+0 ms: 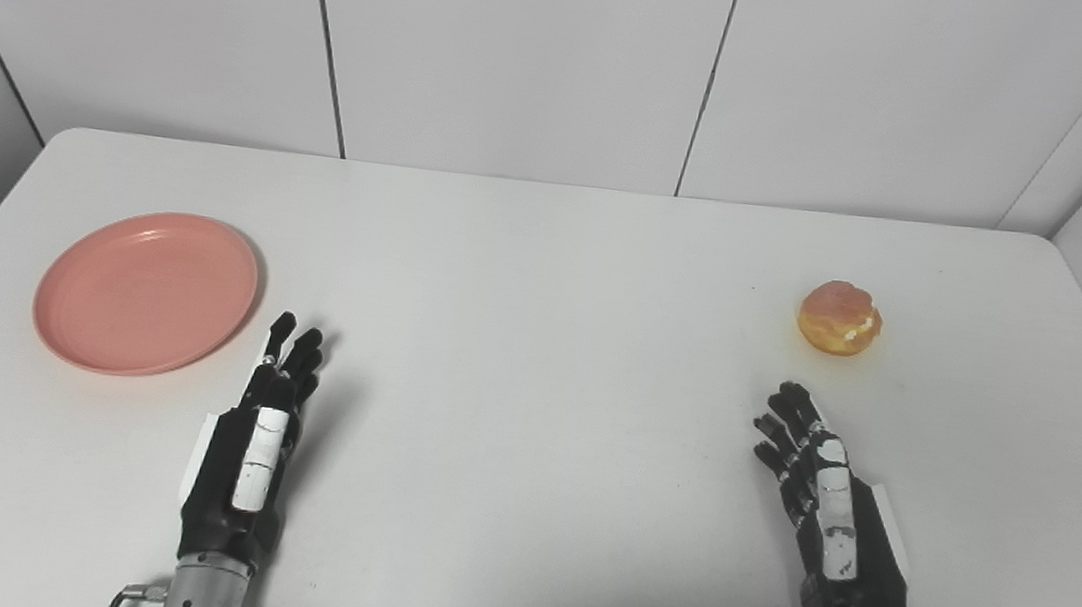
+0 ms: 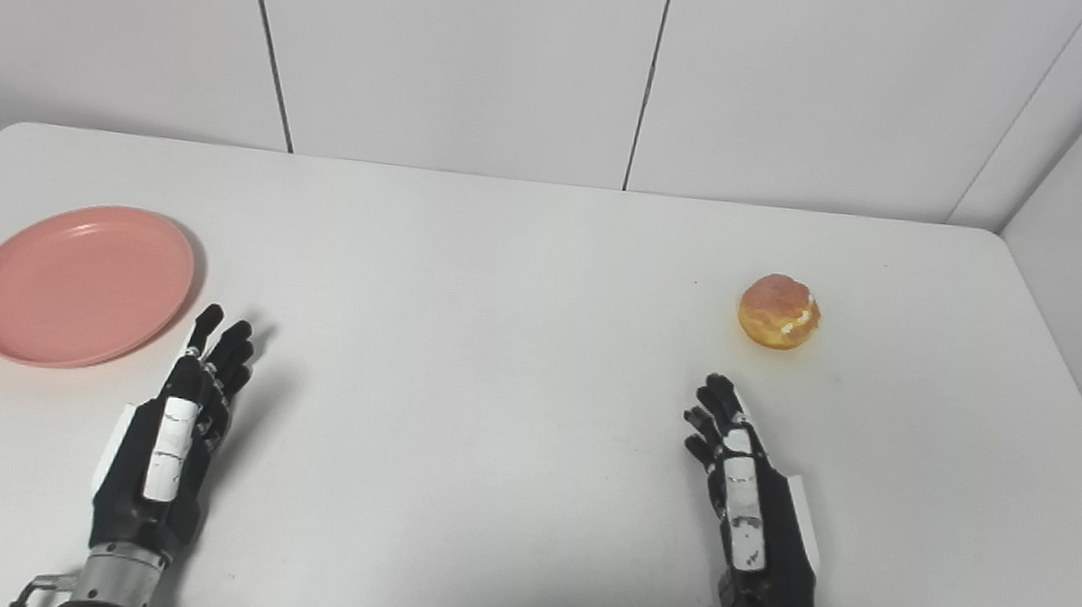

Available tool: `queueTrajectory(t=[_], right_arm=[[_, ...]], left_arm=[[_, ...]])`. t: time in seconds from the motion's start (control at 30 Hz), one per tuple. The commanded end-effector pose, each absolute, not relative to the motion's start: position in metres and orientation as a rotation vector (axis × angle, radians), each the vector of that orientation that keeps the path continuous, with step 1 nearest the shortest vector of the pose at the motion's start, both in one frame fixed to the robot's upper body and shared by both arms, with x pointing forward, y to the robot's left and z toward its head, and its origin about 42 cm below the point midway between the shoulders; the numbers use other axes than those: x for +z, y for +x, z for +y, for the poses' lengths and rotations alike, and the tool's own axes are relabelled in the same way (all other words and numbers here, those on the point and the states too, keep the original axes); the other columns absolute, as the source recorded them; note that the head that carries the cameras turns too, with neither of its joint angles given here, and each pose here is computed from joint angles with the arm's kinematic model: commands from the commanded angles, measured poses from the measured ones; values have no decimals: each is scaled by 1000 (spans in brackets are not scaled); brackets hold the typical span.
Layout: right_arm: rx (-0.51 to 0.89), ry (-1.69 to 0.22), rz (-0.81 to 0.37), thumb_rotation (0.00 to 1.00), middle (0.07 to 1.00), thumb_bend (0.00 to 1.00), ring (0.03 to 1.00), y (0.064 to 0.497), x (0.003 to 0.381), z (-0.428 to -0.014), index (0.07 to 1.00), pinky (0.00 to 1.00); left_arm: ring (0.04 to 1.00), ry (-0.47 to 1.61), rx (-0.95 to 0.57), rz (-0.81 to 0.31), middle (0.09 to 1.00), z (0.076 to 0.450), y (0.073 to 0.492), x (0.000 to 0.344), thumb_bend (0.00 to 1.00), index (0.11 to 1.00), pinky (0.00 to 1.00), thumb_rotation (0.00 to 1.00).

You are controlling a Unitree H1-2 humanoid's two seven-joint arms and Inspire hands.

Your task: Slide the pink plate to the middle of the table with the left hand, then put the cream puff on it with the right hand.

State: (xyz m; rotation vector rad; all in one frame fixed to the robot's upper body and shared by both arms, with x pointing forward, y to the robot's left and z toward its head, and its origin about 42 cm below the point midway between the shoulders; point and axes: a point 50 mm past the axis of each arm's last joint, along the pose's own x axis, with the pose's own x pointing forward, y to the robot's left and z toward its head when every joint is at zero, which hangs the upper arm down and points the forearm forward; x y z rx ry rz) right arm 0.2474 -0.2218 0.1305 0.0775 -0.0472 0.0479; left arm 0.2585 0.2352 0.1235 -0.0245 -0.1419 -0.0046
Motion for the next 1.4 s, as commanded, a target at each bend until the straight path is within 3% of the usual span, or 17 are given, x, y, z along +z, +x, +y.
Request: queueTrajectory(t=[0.0, 0.53, 0.83, 1.2, 1.37], right_arm=[[56, 75, -118, 1000, 937, 921, 923, 247, 134, -230, 917, 937], [64, 71, -118, 1000, 951, 878, 933, 249, 89, -273, 939, 966], [68, 65, -107, 1000, 962, 860, 943, 255, 73, -284, 954, 984], [66, 63, -90, 1000, 973, 880, 960, 260, 62, -287, 969, 1000], [69, 63, -82, 1000, 977, 885, 970, 260, 61, -287, 974, 1000]], left_arm=[[966, -22, -7, -173, 948, 228, 259, 125, 893, 971, 989, 898], [986, 13, -24, -211, 969, 188, 264, 94, 771, 1000, 999, 933], [963, 39, -6, -215, 947, 176, 268, 79, 695, 989, 946, 927], [947, 46, -5, -231, 931, 171, 273, 67, 673, 972, 921, 912], [935, 46, 1, -230, 925, 171, 273, 66, 712, 963, 901, 907]])
